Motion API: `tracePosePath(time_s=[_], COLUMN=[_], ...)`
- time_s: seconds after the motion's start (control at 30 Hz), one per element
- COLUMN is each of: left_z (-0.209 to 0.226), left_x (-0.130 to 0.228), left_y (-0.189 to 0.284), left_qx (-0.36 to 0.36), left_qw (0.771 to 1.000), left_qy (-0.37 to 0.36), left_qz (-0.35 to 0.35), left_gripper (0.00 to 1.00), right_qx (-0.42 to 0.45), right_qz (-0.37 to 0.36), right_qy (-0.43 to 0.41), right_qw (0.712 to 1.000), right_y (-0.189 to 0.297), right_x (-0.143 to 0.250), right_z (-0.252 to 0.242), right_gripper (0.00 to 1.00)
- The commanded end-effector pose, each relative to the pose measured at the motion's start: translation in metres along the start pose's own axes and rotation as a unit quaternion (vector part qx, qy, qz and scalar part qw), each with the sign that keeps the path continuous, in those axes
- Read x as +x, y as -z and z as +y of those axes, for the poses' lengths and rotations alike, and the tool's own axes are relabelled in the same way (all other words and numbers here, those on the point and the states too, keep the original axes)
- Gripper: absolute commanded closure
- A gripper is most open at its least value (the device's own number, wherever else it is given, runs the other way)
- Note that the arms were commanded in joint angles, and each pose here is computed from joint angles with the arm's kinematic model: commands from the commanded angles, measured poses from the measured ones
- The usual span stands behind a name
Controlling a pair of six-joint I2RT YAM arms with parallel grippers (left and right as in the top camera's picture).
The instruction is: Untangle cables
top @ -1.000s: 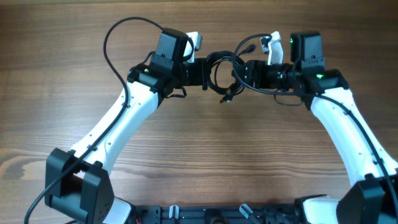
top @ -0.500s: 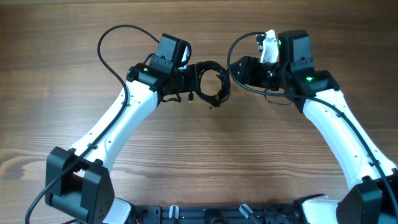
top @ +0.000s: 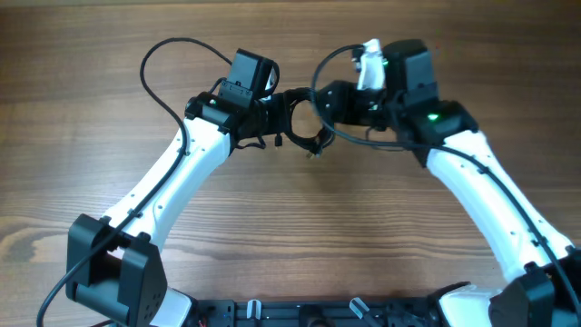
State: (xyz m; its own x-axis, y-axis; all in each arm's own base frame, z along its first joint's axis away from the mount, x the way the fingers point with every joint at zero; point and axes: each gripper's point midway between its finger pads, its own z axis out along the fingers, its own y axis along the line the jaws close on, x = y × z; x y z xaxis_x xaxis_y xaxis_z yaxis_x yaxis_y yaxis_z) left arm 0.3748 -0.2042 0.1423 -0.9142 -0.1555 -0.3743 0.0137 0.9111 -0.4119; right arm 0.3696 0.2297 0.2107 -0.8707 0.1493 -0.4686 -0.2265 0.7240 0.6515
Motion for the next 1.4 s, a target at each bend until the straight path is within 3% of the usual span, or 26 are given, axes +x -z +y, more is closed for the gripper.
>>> tracePosePath(time_s=[0.0, 0.5, 0.67, 0.77, 0.83, 1.1, 1.23, 1.37], left_z=[-0.012, -0.063, -0.07, -0.069, -0.067, -0.053, -0.021, 0.031], left_x=[0.002, 0.007, 0.01, 0.008, 0.005, -0.002, -0.004, -0.005], left_y=[0.0, 0.026, 0.037, 0.042, 0.045, 0.041, 0.024, 0.012], left_qx=[0.03, 0.234, 0.277, 0.295, 0.302, 0.279, 0.184, 0.038], left_qw=[0.999, 0.969, 0.955, 0.949, 0.946, 0.956, 0.98, 0.997], left_qy=[0.01, 0.016, 0.02, 0.026, 0.031, 0.013, 0.033, 0.052], left_qz=[0.011, 0.081, 0.104, 0.11, 0.11, 0.088, 0.069, 0.043], left_gripper=[0.96, 0.96, 0.96, 0.96, 0.96, 0.96, 0.96, 0.96], right_qx=[0.01, 0.021, 0.034, 0.037, 0.038, 0.009, 0.009, 0.024], right_qz=[0.008, -0.005, -0.03, -0.036, -0.04, -0.011, 0.008, -0.006], right_qy=[-0.056, -0.094, -0.095, -0.101, -0.103, -0.055, -0.029, -0.015], right_qw=[0.998, 0.995, 0.994, 0.994, 0.993, 0.998, 0.999, 1.0], right_y=[-0.023, -0.058, -0.056, -0.054, -0.052, -0.051, -0.044, -0.015], right_x=[0.001, -0.008, -0.018, -0.022, -0.025, -0.017, -0.009, -0.019], right_z=[-0.003, -0.023, -0.029, -0.034, -0.037, -0.029, -0.031, -0.04], right_gripper=[0.51, 0.53, 0.64, 0.81, 0.86, 0.96, 0.96, 0.96])
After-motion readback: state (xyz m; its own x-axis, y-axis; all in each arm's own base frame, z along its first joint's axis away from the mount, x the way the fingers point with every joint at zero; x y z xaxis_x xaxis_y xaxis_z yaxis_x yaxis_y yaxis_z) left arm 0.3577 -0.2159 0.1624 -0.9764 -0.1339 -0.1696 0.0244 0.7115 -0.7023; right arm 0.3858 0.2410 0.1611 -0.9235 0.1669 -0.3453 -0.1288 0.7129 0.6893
